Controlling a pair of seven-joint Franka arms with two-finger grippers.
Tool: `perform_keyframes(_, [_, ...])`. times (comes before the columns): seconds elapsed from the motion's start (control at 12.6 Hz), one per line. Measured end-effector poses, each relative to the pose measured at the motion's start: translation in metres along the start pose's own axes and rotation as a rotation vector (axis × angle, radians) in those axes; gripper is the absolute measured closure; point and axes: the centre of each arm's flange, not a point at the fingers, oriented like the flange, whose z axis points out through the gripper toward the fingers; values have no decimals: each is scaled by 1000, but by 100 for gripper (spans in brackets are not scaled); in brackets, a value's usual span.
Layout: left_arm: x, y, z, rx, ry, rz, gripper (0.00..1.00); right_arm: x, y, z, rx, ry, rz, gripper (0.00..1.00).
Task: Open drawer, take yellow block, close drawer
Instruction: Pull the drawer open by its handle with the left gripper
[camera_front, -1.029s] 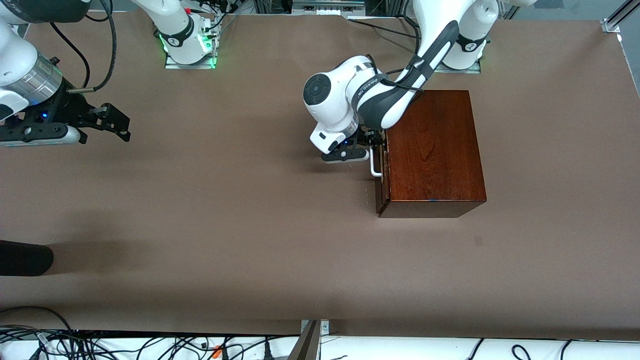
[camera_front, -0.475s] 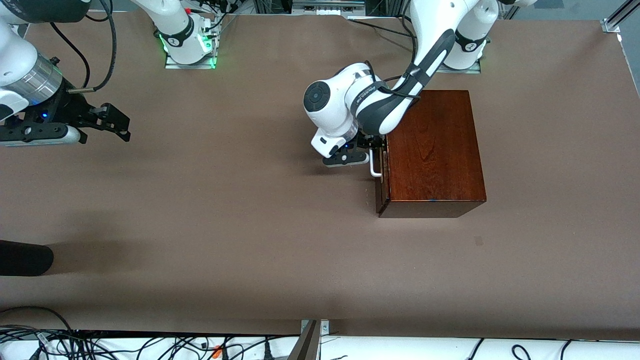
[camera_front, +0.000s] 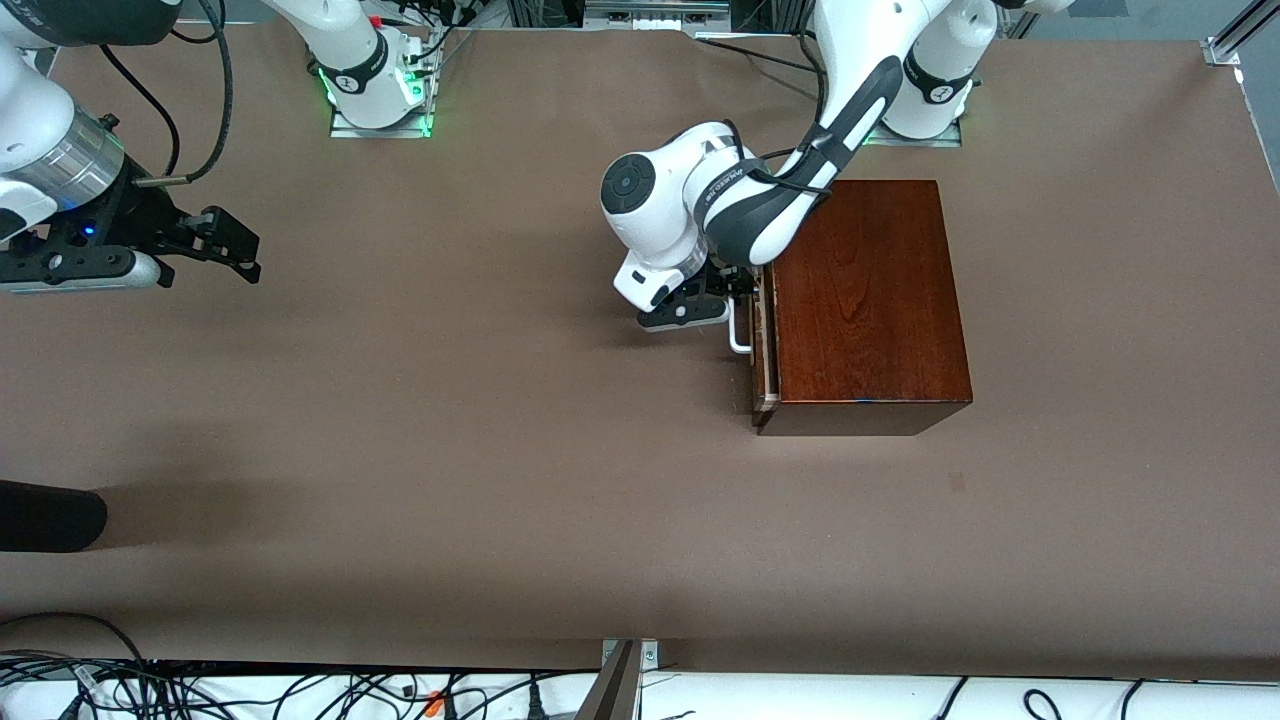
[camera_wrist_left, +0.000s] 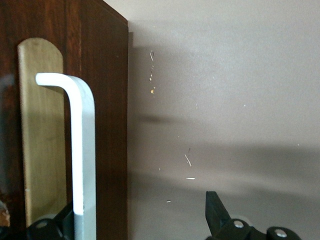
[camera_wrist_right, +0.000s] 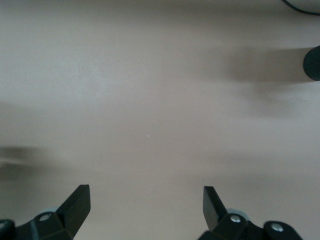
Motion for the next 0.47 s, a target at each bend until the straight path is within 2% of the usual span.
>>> perform_keyframes(0.47, [-2, 8, -3, -40, 20, -38, 0, 0, 1, 0, 0, 0, 2, 0])
